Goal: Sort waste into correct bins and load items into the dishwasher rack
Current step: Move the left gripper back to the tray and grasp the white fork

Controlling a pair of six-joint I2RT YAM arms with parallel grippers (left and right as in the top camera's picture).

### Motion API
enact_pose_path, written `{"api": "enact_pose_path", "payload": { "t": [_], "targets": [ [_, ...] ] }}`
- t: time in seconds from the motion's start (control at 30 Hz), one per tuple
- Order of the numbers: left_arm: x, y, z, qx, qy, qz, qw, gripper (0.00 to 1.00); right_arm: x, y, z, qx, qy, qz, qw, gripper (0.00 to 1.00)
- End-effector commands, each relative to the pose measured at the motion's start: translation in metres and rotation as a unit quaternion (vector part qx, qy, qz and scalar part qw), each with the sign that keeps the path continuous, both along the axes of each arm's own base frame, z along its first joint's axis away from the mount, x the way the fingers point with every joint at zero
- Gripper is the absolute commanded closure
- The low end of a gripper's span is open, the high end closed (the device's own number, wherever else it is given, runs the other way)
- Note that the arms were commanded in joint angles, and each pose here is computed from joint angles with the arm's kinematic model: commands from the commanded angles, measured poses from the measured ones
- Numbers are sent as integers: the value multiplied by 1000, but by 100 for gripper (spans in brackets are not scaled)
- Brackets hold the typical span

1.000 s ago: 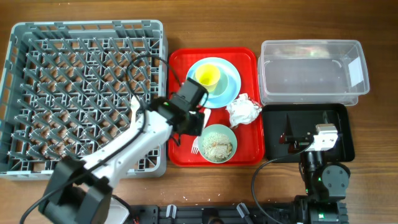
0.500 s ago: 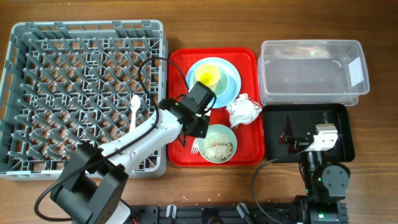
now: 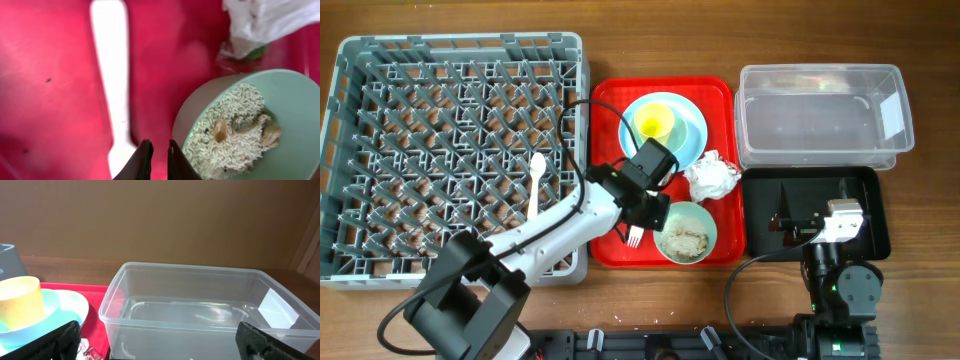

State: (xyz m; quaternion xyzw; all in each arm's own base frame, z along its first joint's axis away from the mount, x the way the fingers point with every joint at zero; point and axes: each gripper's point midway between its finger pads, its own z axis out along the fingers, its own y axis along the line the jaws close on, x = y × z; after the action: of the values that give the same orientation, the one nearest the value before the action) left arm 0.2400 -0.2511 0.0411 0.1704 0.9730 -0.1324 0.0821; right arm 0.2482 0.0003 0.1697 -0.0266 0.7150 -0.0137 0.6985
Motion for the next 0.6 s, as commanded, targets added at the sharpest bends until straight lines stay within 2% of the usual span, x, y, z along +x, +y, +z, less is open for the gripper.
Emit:
{"api": "enact_pose_path", "payload": {
  "t": [0.0, 0.1, 0.2, 0.27, 0.33, 0.57],
  "targets": [
    [-3, -9, -3, -15, 7, -5, 1000, 88, 0, 4, 0, -7, -1, 11, 1000, 0],
    [8, -9, 1, -24, -9, 5, 1000, 88, 0, 4, 0, -7, -1, 11, 1000, 0],
    [32, 13, 7, 4, -46, 41, 998, 88, 0, 4, 0, -7, -1, 11, 1000, 0],
    [40, 22, 10, 10, -57, 57, 997, 84, 0, 4, 0, -7, -1, 11, 1000, 0],
    [46, 28, 11, 11, -58, 68, 996, 74, 0, 4, 0, -7, -1, 11, 1000, 0],
    [47, 35, 7, 21, -53, 76, 995, 72, 0, 4, 0, -7, -1, 11, 1000, 0]
  ]
}}
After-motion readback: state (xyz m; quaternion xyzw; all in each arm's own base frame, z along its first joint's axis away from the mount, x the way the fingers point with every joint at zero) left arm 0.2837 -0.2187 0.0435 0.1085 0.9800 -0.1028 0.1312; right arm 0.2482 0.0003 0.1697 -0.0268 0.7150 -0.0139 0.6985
